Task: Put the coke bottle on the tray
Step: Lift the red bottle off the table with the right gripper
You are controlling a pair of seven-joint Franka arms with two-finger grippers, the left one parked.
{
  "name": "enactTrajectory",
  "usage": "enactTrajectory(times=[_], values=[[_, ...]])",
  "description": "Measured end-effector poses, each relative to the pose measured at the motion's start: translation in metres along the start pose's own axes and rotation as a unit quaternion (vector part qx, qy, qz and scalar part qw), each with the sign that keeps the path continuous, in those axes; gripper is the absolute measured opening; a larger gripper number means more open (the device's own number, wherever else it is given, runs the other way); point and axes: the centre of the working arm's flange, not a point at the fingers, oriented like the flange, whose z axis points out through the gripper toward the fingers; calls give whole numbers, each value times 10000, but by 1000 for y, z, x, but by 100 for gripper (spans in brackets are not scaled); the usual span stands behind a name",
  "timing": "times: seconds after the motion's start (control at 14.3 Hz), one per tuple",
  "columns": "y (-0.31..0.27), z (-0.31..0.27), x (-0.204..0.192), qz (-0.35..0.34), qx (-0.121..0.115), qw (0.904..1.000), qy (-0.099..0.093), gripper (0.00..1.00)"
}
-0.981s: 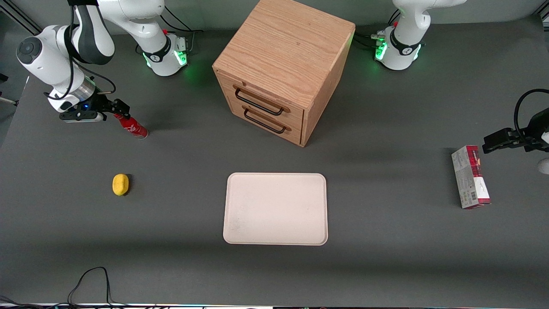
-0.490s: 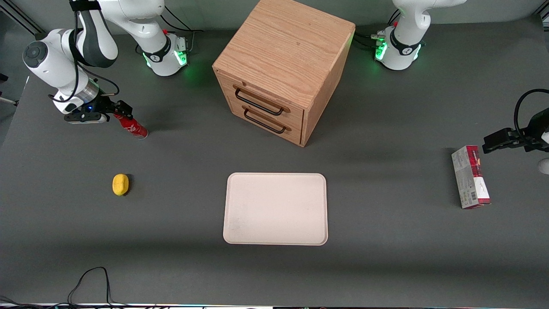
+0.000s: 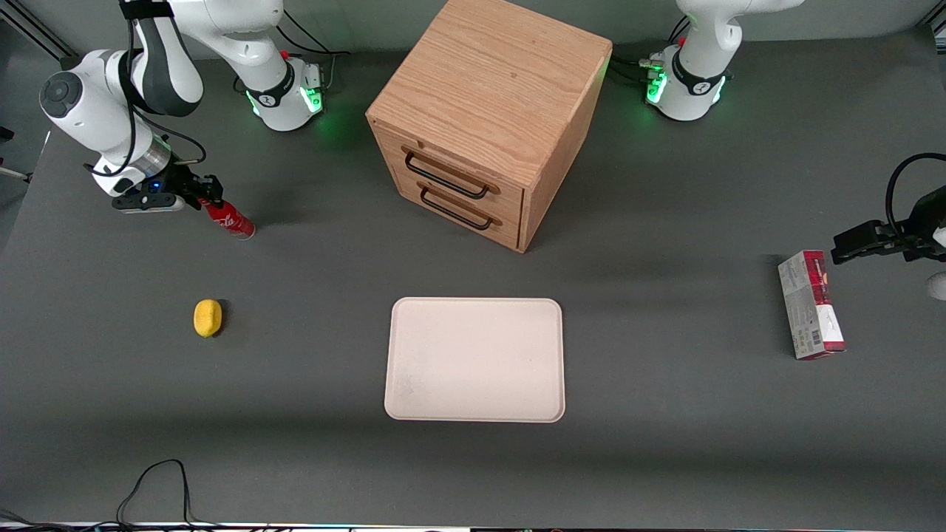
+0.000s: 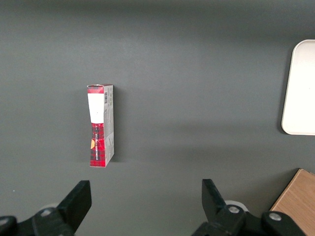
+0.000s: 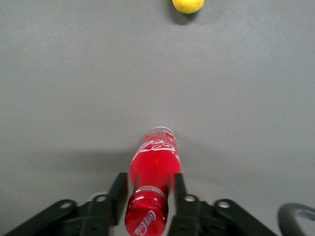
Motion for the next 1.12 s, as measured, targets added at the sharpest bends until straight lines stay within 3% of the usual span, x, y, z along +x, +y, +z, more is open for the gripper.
enactTrajectory(times=[0.07,0.28,0.49,0.7,1.12], values=[[1,-1,1,-7,-11,10000,8,32],[1,-2,1,-9,-8,10000,-17,32],[6,-29,13,-17,7,9998,-217,32],[12,-100,36,-56,-10,9997,-248,32],[-18,-290,67,-451,-114,9989,-111,32]])
